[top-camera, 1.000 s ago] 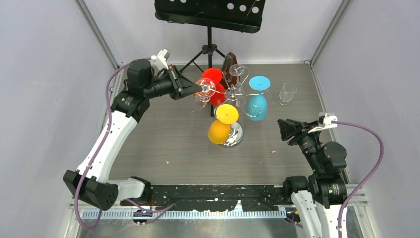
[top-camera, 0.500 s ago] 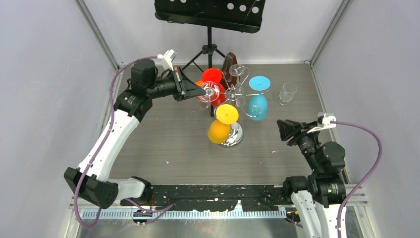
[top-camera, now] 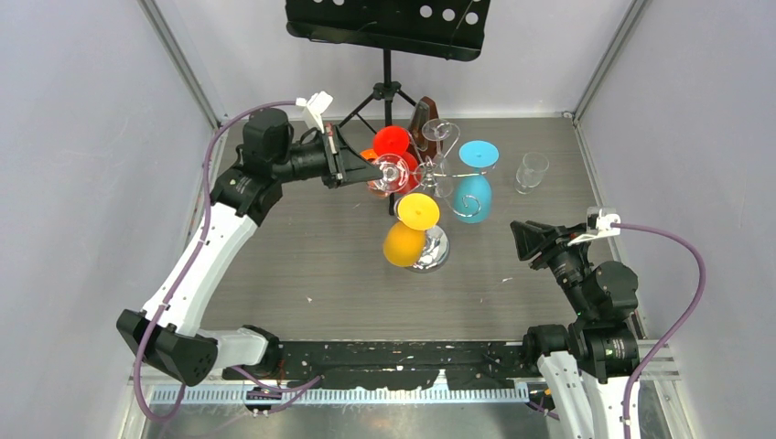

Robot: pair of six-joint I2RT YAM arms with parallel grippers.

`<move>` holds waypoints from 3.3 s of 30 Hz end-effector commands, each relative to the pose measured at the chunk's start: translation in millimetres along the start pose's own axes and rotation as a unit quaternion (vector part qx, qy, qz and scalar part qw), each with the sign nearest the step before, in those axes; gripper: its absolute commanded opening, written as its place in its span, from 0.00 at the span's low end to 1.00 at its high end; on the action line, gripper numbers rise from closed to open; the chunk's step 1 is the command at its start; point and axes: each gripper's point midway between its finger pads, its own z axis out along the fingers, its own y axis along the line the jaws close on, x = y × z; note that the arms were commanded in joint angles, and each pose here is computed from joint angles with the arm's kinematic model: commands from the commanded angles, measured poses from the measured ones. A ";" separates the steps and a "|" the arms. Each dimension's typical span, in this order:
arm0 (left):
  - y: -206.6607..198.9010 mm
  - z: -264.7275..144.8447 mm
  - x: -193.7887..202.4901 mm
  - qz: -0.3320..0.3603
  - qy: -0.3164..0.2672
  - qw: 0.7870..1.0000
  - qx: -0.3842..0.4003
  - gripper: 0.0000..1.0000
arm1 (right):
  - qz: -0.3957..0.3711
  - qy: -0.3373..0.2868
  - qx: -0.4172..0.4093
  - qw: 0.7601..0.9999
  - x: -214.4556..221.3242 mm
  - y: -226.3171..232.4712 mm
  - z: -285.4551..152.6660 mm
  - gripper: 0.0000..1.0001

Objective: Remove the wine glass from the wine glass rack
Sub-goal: Pick up the wine glass from the wine rack, then place the wine glass at the center of the board.

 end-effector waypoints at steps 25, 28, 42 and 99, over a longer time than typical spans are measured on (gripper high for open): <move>-49.0 -28.4 16.1 0.072 0.008 0.996 0.051 0.00 | 0.005 -0.015 -0.020 1.000 -9.0 10.3 -2.3 0.45; -50.0 -34.5 20.5 0.078 0.002 0.996 0.049 0.00 | 0.009 -0.013 -0.023 1.000 -11.6 13.3 -3.7 0.45; -34.5 -65.9 59.9 0.111 -0.004 0.994 0.024 0.00 | -0.014 0.018 -0.090 0.996 -24.8 47.7 -19.3 0.49; 10.5 -131.7 171.2 0.349 -0.092 0.928 0.097 0.00 | 0.119 0.265 -0.288 0.912 83.5 226.4 -25.9 0.50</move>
